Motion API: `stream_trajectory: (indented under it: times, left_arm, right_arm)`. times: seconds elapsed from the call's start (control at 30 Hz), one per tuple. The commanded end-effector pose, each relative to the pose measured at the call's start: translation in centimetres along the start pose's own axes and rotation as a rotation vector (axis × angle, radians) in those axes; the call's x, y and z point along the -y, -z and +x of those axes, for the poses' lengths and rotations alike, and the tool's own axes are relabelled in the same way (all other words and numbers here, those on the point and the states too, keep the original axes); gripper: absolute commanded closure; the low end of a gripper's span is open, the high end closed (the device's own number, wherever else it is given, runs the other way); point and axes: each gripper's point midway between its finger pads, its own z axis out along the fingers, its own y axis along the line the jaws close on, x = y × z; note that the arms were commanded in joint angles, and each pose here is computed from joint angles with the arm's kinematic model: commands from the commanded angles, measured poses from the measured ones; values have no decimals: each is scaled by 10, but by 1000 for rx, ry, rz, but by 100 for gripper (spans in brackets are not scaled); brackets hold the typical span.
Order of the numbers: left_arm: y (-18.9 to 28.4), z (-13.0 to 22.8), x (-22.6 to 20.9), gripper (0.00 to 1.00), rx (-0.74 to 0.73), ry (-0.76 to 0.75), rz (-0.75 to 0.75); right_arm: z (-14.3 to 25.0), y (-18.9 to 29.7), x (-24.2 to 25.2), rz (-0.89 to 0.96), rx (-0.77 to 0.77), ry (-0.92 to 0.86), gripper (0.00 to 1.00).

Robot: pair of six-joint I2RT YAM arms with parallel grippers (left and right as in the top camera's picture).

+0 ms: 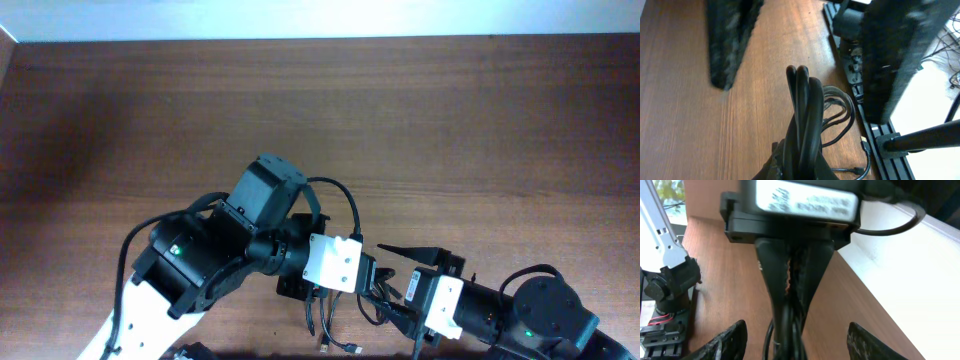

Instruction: Untangle cables

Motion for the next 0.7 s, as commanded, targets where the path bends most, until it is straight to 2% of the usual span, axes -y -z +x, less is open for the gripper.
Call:
stream_trajectory:
  times: [0.0,0.1,0.2,0.3,0.4,0.43,0.47,0.5,0.57,0.6,0.63,0.67]
  left_arm:
    - [7,-16,8,100,76,-84,25]
    - [8,-25,15,100,129,-154,56]
    - [8,-23,14,100,120,-172,49]
    - [8,-23,14,100,119,-173,49]
    - [7,-18,10,100,91,-164,31]
    - [7,-18,10,97,87,-139,31]
    - [7,-18,9,96,87,-54,30]
    - [7,-16,7,99,70,11,21]
    - [8,8,-15,91,-58,216,-107]
    - [10,16,-25,76,-94,323,-175]
    - [11,16,-28,75,-95,362,-191]
    - [11,13,-32,62,-72,419,-208]
  right_arm:
    - [-3,2,3,22,6,-3,38]
    - [-3,1,3,21,5,-4,48]
    - [-4,1,3,22,8,-29,68]
    - [-4,1,4,23,12,-56,96]
    - [-6,1,1,8,19,-66,96]
    - [-5,1,3,16,16,-69,96]
    - [-1,2,13,79,-6,-100,96]
    - [4,3,25,147,-29,-111,96]
    - [8,6,36,215,-52,-112,96]
    - [9,7,41,247,-59,-112,96]
    - [9,8,46,276,-57,-110,96]
    - [5,10,52,304,-46,-108,96]
